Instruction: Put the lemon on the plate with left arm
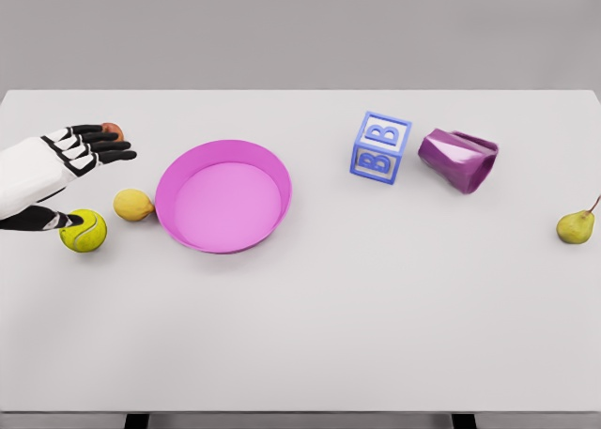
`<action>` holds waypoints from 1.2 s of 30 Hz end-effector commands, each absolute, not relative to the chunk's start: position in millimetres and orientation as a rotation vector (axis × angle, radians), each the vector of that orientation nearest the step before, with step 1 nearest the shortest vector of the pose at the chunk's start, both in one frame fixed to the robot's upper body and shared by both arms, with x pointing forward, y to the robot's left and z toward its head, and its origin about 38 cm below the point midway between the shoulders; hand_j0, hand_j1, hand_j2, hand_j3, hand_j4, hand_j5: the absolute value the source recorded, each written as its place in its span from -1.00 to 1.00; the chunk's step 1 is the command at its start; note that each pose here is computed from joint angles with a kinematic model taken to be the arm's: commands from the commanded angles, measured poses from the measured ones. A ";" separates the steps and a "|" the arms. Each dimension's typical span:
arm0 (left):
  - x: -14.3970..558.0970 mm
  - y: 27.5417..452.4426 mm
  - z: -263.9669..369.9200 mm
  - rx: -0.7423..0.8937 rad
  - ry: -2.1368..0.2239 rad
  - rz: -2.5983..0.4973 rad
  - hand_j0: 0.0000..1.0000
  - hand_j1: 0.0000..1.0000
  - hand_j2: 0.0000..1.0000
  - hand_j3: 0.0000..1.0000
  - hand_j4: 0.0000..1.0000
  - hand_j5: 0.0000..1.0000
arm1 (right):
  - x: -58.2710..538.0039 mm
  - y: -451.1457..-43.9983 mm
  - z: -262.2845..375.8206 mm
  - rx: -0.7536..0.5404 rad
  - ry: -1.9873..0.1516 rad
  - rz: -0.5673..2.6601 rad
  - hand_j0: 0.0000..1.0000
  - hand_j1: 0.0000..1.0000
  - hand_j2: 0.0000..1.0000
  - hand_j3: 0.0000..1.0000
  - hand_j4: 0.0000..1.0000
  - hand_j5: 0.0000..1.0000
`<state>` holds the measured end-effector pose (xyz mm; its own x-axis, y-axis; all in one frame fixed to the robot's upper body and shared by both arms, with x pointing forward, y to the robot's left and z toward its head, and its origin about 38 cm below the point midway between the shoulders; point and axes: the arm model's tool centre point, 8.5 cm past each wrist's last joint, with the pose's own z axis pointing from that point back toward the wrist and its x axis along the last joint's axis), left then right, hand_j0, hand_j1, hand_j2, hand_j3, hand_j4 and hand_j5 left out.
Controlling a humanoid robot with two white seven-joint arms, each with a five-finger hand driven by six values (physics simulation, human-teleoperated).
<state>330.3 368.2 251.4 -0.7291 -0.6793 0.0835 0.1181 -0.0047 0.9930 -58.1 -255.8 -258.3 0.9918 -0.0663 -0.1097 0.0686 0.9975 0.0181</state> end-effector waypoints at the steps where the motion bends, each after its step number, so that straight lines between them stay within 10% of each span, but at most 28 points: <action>1: 330.3 368.0 251.4 0.578 -1.708 -1.786 1.00 1.00 1.00 1.00 1.00 1.00 | -58.3 -255.7 -258.3 0.022 0.110 -0.067 1.00 1.00 1.00 1.00 1.00 1.00; 36: 358.8 377.7 247.8 0.378 -1.400 -1.509 1.00 1.00 1.00 1.00 1.00 1.00 | -58.3 -255.7 -258.3 0.022 0.110 -0.067 1.00 1.00 1.00 1.00 1.00 1.00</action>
